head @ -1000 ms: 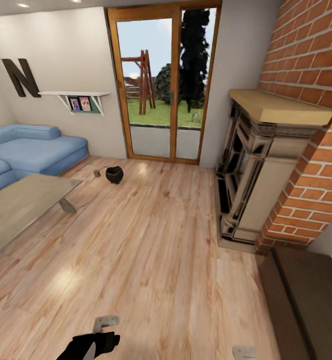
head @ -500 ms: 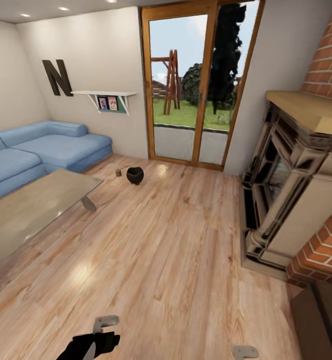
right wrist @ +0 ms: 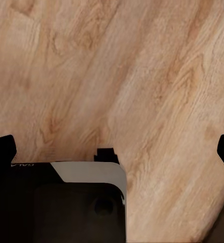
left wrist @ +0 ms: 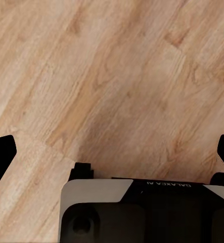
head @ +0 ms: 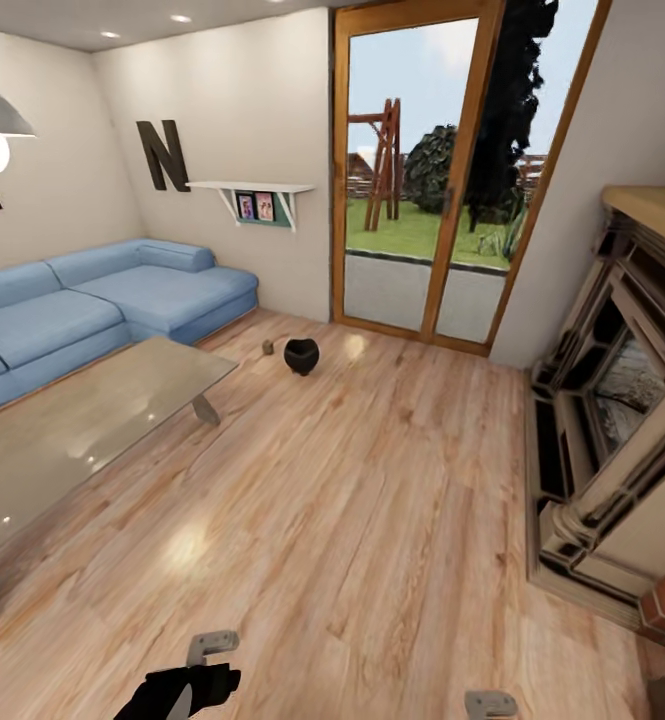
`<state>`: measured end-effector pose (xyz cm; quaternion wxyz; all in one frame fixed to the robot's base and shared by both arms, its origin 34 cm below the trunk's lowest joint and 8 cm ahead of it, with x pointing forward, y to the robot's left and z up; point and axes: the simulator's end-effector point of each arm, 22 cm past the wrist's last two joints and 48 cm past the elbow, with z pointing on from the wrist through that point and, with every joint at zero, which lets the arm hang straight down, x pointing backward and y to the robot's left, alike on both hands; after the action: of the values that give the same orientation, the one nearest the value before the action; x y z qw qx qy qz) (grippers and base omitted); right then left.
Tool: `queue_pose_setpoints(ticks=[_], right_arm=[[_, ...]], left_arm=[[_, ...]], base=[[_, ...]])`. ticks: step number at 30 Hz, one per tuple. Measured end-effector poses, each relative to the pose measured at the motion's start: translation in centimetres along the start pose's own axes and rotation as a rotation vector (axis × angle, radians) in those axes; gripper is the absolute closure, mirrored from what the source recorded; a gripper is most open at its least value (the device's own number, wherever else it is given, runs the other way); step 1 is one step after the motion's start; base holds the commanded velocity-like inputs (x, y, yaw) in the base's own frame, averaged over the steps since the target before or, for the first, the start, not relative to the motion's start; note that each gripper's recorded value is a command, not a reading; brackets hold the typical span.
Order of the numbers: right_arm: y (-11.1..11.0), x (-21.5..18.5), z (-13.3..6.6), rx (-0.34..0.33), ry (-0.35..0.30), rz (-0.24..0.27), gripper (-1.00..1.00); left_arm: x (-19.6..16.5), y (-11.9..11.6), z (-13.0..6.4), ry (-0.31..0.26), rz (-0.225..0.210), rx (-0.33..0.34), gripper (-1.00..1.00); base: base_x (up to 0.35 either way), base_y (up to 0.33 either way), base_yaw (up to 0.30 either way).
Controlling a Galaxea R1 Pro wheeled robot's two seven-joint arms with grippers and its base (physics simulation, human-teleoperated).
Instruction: Place each of the two pumpkins and all three candles from the living room inside a cabinet in the living room (use any cabinet), then make sure every cabinet is closed, and position the cauldron so it is next to a table in the living room.
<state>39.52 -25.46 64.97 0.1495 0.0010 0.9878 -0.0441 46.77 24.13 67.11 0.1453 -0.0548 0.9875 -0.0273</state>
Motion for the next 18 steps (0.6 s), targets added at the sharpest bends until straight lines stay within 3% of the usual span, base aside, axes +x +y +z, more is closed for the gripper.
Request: queue_pose_setpoints(ticks=[8, 18], right_arm=[[0.0, -0.1, 0.0, 0.0, -0.003, 0.0, -1.0], [-0.1, -1.1, 0.0, -0.001, -0.052, 0.006, -1.0]], left_arm=[[0.0, 0.0, 0.0, 0.0, 0.001, 0.0, -1.0], [0.0, 0.0, 0.0, 0.0, 0.001, 0.0, -1.0]], base=[[0.325, -0.013, 0.006], [0.325, -0.099, 0.0]])
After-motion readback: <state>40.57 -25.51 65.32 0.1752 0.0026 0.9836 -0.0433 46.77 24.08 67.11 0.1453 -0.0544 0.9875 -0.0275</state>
